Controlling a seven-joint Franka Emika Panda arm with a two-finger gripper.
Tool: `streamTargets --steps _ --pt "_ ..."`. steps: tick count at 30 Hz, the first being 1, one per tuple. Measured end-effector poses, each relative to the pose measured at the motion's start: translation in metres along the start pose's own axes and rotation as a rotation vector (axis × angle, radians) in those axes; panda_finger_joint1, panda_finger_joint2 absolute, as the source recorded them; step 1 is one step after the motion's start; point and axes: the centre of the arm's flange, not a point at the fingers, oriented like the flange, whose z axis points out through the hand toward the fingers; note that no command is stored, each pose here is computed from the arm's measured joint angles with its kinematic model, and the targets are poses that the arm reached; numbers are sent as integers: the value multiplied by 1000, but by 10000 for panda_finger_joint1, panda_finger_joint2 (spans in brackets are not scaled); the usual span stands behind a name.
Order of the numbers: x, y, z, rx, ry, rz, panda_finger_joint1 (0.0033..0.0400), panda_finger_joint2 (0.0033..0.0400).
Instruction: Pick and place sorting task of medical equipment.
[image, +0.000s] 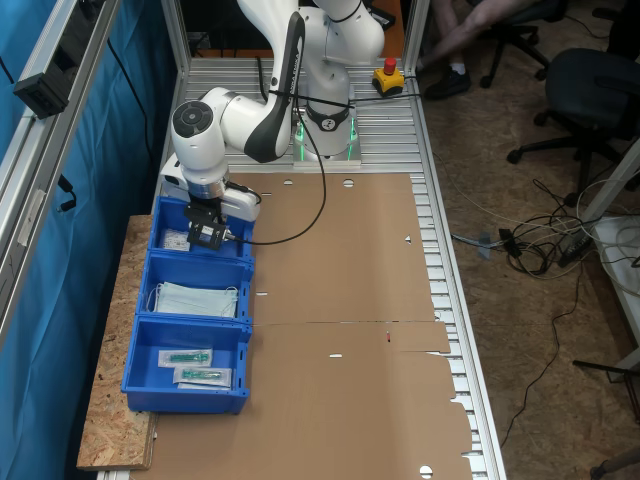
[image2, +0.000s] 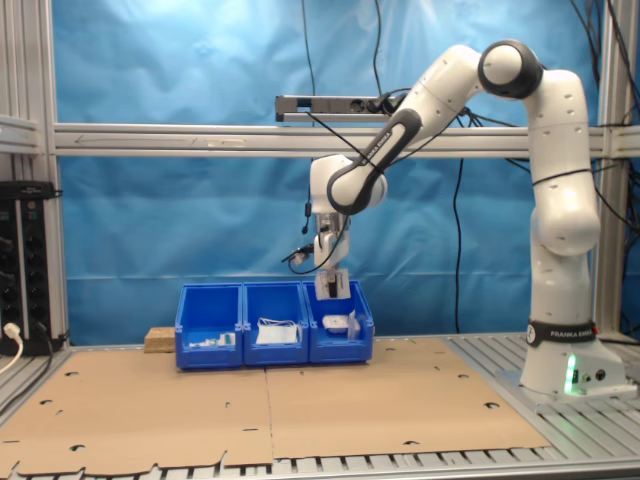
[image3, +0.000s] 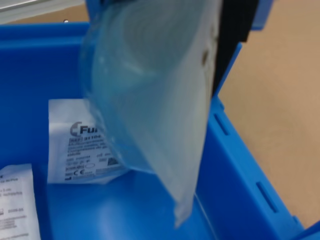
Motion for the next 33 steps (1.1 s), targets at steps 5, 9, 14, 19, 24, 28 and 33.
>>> streamTargets --steps 5,9,14,19,24,28,33 --pt "4 0 1 16 21 12 61 61" --pt "6 -1 0 30 39 20 61 61" --pt "7 -2 -1 39 50 22 61 61" --pt "8 -3 -1 46 59 23 61 61" --pt "9 -4 -2 54 68 24 61 61" --pt "9 -4 -3 56 71 24 61 61" --pt "10 -4 -4 60 77 25 90 90"
